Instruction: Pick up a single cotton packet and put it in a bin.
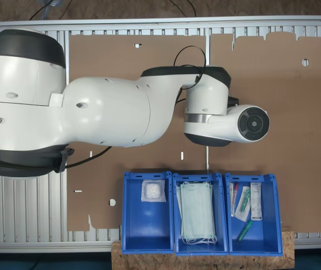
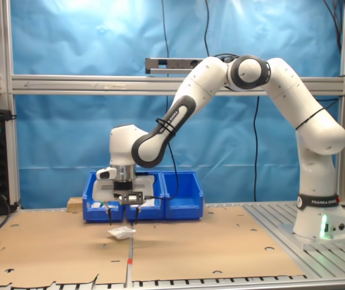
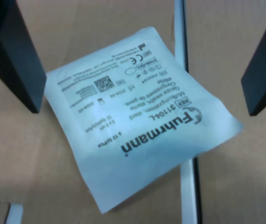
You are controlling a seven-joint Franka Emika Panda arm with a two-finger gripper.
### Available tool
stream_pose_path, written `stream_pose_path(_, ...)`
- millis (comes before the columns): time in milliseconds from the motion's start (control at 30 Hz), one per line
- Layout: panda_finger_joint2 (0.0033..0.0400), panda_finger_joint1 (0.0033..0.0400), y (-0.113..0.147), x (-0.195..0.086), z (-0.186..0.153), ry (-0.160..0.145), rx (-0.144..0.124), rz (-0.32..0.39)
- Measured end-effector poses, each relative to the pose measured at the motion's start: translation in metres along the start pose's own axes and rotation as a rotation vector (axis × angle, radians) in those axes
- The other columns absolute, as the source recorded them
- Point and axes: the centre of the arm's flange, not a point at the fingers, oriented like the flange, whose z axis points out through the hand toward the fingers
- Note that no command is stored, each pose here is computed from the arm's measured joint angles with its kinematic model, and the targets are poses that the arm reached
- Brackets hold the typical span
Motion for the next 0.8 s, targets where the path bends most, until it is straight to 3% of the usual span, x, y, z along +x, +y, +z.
stream_pose_path(400, 0.04, 0.04, -0.003, -0.01, 0.031, -0.014, 0.013, 0.008)
stream_pose_path(800, 0.04, 0.04, 0.006, -0.017, 0.031, 0.003, -0.03, 0.022)
